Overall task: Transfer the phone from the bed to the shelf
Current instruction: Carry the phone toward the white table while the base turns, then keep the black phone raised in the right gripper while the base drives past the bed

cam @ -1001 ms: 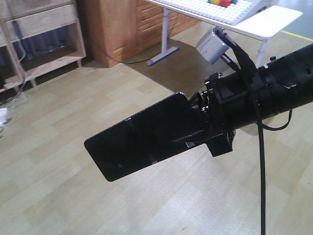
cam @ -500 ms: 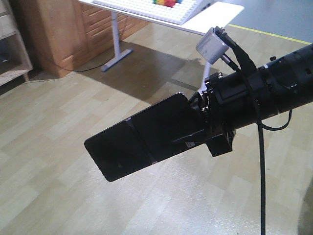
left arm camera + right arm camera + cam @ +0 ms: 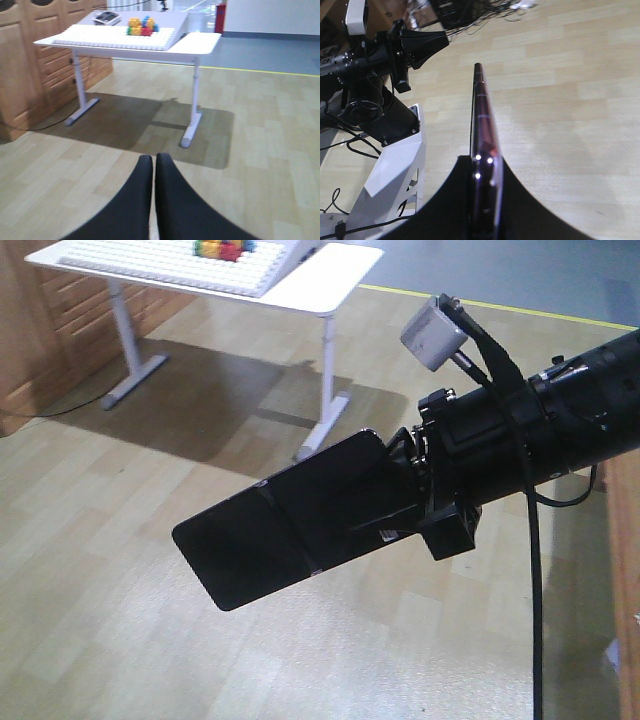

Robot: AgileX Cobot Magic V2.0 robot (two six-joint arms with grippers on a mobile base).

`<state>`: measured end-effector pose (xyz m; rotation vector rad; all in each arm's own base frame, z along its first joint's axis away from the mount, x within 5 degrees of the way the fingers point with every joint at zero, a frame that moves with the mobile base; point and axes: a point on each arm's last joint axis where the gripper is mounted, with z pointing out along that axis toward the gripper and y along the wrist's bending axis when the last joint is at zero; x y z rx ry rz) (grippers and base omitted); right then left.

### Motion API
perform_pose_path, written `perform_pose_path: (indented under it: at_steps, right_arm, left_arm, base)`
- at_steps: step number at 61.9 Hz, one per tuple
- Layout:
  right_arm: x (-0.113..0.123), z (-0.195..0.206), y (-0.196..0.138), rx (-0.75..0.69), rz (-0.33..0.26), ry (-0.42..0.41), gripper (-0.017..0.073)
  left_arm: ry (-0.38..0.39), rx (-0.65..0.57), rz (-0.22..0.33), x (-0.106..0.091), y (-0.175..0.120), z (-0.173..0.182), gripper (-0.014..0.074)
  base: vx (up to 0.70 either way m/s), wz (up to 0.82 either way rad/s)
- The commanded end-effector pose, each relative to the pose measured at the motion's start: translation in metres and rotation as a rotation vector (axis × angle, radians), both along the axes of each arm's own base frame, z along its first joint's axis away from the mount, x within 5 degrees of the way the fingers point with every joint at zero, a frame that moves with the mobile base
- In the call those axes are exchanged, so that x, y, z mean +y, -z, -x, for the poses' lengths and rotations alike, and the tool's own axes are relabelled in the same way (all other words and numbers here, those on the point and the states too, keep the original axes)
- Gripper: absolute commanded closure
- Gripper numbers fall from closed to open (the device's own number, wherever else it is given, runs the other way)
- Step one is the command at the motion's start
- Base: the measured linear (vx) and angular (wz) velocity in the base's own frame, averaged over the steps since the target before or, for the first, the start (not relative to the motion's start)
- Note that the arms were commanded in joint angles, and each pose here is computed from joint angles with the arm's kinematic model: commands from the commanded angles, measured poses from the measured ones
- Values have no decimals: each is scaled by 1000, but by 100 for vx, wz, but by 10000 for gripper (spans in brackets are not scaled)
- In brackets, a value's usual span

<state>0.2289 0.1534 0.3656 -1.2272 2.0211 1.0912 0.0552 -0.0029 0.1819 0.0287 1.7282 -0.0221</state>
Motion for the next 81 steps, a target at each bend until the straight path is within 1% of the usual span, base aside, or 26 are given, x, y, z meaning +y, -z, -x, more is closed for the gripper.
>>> perform_pose_path:
  at_steps: [1,42,81]
  right_arm:
    - [0,14,-22,-7,-93,-46,564]
    - [0,14,-22,-7,-93,-46,564]
    - [0,14,-22,-7,-93,-46,564]
  left_arm:
    - [-6,-77,15,1,-6,-1,593]
    - [-6,-77,15,1,-6,-1,593]
    - [-6,-77,15,1,-6,-1,593]
  base:
    - [12,-46]
    - [12,-43]
    - [15,-18]
